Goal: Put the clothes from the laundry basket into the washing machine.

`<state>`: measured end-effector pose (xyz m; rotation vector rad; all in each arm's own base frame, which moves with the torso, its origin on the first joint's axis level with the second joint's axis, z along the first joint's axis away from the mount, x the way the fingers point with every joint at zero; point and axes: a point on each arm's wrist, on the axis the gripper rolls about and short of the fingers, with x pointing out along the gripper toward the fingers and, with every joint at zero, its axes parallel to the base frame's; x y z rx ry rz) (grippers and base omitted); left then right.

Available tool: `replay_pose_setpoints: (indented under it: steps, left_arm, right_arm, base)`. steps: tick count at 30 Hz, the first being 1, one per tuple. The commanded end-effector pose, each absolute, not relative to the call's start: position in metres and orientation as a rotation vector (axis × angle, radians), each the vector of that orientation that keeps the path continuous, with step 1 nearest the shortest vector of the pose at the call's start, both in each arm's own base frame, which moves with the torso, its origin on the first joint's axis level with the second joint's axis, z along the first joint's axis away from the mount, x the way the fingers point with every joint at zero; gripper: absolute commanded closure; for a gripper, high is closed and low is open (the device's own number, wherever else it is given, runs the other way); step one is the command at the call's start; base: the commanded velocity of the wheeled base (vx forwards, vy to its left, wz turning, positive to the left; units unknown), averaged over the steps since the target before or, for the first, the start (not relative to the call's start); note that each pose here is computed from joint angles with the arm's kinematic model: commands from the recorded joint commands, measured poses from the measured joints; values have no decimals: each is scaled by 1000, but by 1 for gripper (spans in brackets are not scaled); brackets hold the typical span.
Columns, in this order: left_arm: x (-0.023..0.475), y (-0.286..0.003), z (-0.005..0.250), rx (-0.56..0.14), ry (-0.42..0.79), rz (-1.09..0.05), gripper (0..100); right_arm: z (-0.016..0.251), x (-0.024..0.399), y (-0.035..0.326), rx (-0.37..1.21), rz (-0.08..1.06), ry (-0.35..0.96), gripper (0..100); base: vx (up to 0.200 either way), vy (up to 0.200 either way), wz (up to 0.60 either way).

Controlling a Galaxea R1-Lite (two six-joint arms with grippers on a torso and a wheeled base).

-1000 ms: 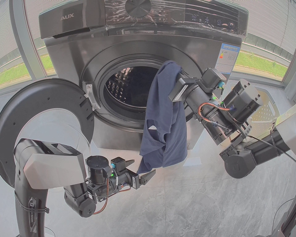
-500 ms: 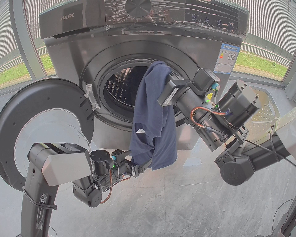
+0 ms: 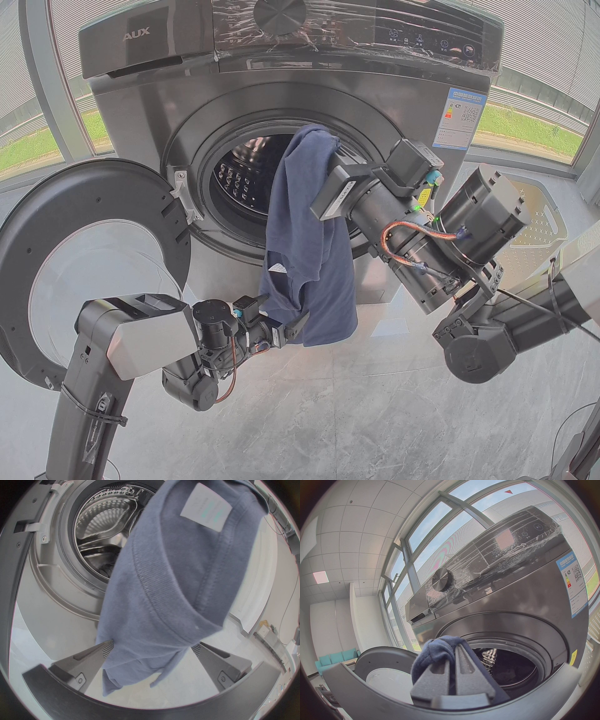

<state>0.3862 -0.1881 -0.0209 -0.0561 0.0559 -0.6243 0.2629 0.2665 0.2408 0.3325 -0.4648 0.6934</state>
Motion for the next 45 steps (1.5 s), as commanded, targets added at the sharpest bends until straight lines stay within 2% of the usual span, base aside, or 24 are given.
replay_pose_setpoints:
  steps: [1,20,33,45]
  left_arm:
    - [401,-184,-30,-57,30,-579,0]
    - [414,-178,-21,-64,-24,-530,0]
    - [416,-174,2,-75,-74,-519,0]
    - [418,-169,-3,-69,-65,-510,0]
  right_arm:
    - [242,260,268,338,700,-470,100]
    - [235,265,261,319,682,-450,100]
    - [230,286,235,281,602,-449,100]
    - [229,285,237,278,605,-446,100]
  base:
    - [0,0,0]
    - [0,0,0]
    - [0,0,0]
    - [0,0,0]
